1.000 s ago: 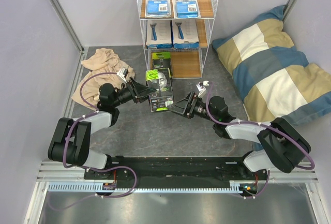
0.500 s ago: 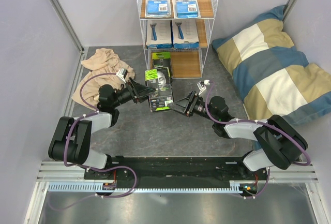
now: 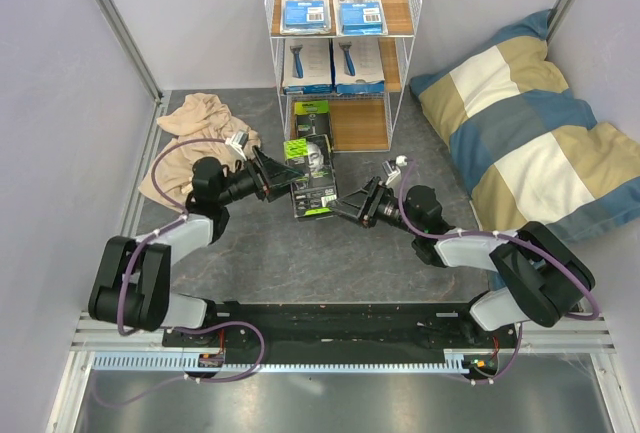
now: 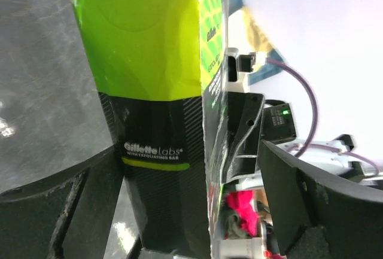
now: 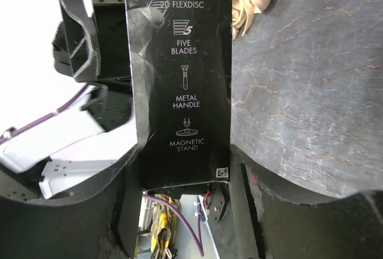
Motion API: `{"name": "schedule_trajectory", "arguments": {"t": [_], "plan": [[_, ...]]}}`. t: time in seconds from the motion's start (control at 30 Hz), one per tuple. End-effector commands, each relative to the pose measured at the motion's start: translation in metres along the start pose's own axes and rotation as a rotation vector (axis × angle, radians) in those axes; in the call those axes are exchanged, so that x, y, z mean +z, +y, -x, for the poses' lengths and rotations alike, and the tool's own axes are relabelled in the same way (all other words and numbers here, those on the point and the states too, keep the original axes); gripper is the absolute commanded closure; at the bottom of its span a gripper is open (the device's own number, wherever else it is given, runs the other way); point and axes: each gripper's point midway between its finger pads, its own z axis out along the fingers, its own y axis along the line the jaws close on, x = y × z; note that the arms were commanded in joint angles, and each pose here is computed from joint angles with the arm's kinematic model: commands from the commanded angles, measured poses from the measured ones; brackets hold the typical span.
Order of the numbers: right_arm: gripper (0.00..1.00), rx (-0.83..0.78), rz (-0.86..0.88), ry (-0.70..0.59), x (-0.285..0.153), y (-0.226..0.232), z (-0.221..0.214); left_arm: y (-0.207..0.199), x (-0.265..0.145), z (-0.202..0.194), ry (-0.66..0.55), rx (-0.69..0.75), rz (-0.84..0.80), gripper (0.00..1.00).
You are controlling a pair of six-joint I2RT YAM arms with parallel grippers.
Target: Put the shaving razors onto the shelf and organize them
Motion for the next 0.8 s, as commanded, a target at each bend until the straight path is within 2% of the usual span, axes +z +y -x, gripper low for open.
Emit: {"name": "schedule_trajectory", "arguments": {"t": [0.0,0.03,0.07,0.1,0.17,0.33,0.77], "plan": [[0.78,-0.059,0.097,-0.053,-0.006,0.025,0.017,-0.002,-0.006,0.019,-0.038,0.195,0.15,0.02],[0.79,-0.057,0.086,-0.056,-0.007,0.022,0.02,0.007,-0.009,0.026,-0.068,0.25,0.211,0.01],[0.79,-0.06,0.08,-0.059,-0.008,0.02,0.022,0.018,-0.015,0.021,-0.052,0.226,0.283,0.01],[0.79,-0.066,0.075,-0.056,-0.008,0.019,0.022,0.013,-0.017,0.026,-0.069,0.258,0.303,0.01],[0.79,-0.066,0.057,-0.063,-0.01,0.013,0.028,0.029,-0.029,0.033,-0.108,0.273,0.427,0.0],[0.79,-0.077,0.031,-0.077,-0.015,0.004,0.043,0.038,-0.046,0.041,-0.16,0.32,0.539,0.0],[0.79,-0.104,-0.088,-0.14,-0.029,-0.03,0.102,0.056,-0.047,0.032,-0.114,0.292,0.579,0.0]]}}
